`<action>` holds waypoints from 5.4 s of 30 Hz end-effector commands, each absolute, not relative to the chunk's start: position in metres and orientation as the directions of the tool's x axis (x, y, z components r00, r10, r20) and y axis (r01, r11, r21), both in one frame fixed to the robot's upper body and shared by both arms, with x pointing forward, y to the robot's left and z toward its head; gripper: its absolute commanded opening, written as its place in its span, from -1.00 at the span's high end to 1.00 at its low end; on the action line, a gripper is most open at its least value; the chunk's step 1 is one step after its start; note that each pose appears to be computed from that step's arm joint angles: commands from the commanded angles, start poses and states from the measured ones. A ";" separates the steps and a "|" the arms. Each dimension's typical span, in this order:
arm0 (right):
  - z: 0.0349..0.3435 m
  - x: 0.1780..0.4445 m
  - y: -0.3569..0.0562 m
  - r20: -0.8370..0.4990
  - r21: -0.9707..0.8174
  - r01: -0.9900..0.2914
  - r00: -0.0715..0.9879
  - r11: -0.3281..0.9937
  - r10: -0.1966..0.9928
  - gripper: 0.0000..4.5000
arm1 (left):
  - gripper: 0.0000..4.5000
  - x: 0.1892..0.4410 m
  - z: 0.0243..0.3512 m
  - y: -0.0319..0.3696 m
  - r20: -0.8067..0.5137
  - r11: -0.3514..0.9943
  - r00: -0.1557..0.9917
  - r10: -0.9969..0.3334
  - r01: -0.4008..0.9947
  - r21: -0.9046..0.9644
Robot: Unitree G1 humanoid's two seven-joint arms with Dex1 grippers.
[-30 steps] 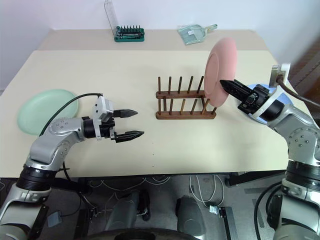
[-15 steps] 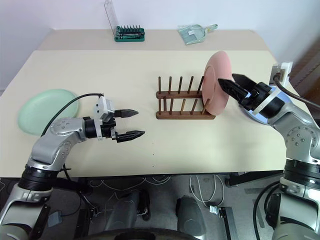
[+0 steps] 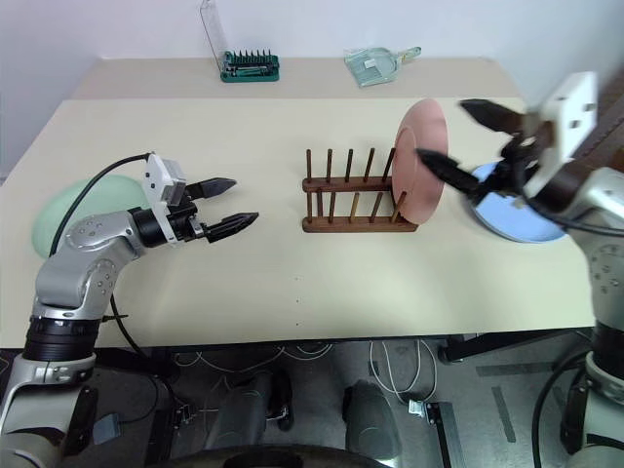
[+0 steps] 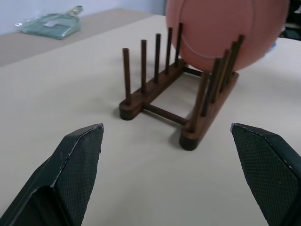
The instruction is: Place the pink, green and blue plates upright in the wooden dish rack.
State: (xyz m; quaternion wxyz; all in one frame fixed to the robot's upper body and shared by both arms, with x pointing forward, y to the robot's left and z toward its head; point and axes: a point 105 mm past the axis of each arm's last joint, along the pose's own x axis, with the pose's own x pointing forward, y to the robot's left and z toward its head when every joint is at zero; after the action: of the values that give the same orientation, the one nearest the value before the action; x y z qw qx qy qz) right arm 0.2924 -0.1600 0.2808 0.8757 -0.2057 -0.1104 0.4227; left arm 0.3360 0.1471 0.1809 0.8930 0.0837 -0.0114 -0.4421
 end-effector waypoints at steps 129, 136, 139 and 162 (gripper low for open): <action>0.308 0.303 -0.102 0.297 -0.320 -0.727 0.532 0.607 0.793 1.00 | -0.97 0.324 0.218 0.155 0.019 0.646 0.665 -0.746 0.717 0.260; 0.297 0.302 -0.118 0.324 -0.069 -0.783 0.568 0.618 0.756 1.00 | -0.97 0.311 0.187 0.128 -0.081 0.495 0.523 -0.848 0.838 0.228; 0.292 0.299 -0.126 0.330 0.002 -0.802 0.565 0.598 0.756 1.00 | -0.97 0.305 0.179 0.120 -0.102 0.430 0.454 -0.885 0.882 0.193; 0.254 0.317 -0.148 0.275 0.275 -0.752 0.658 0.598 0.701 1.00 | -0.97 0.300 0.175 0.112 -0.095 0.414 0.434 -0.896 0.893 0.175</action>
State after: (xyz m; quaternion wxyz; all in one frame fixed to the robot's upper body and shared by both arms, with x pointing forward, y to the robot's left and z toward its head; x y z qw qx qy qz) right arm 0.3210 -0.1446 0.2443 0.8952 0.1802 -0.0496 0.4045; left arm 0.3042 0.1172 0.1652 0.8466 0.0935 0.0140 -0.5238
